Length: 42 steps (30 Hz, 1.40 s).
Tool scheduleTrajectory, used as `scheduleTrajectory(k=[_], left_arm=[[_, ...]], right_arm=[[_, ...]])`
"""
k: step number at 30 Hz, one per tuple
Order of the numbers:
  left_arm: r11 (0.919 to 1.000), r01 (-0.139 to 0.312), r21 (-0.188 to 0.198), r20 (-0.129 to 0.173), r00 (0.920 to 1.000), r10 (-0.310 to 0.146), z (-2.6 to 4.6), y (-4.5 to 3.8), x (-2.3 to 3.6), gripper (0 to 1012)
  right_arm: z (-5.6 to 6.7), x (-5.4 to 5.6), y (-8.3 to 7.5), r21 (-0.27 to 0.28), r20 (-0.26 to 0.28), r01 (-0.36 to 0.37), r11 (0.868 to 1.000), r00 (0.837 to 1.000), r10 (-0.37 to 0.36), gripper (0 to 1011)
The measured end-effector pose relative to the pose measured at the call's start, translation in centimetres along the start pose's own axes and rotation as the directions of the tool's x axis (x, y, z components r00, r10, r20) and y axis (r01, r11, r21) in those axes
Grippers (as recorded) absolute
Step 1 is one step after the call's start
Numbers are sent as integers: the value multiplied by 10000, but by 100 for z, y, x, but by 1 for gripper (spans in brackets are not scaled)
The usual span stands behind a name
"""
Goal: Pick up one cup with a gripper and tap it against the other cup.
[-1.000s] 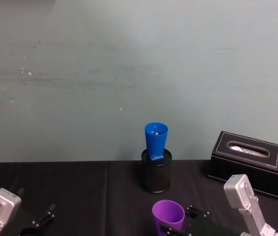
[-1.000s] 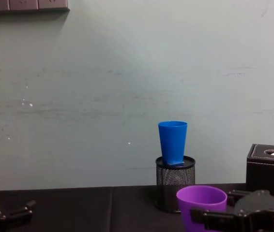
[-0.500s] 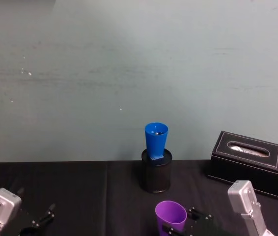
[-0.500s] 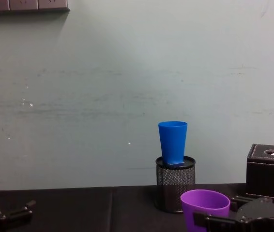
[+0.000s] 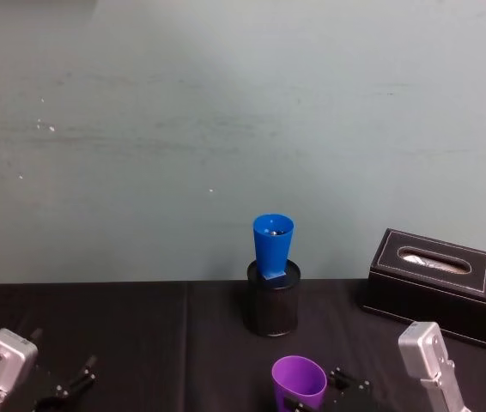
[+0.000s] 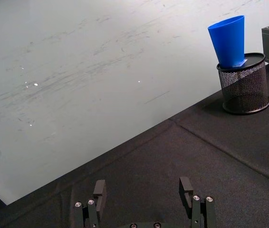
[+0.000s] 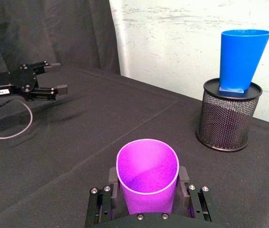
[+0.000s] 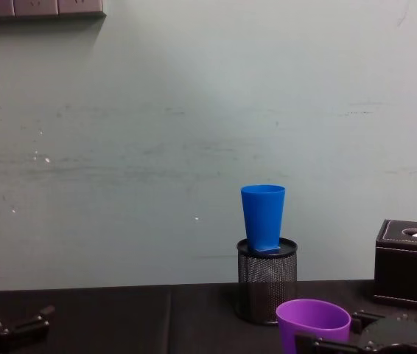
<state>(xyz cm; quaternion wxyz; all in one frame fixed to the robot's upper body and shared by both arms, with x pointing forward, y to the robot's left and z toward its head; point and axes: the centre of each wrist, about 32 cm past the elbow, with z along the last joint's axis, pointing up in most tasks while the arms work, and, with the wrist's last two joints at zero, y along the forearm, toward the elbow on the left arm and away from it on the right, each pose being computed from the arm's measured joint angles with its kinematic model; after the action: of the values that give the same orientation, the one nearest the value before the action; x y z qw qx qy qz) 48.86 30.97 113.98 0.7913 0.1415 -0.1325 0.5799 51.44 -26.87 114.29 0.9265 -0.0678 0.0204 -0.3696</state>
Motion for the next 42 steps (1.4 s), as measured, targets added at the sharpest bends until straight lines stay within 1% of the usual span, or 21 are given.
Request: scheduleTrajectory(k=[14,29,42], left_arm=[[10000,0,0,0,10000,0,0,0,0,1005],[10000,0,0,0,10000,0,0,0,0,1004],[10000,1,0,0,10000,-1,0,0,0,1005]], right_arm=[[-56,11,15,-48,-34,1,10000,10000,-1,723],[-110,30,17,-86,-199,18,10000,9998,-20,723],[-105,30,18,-71,-198,12,10000,9998,-13,723]])
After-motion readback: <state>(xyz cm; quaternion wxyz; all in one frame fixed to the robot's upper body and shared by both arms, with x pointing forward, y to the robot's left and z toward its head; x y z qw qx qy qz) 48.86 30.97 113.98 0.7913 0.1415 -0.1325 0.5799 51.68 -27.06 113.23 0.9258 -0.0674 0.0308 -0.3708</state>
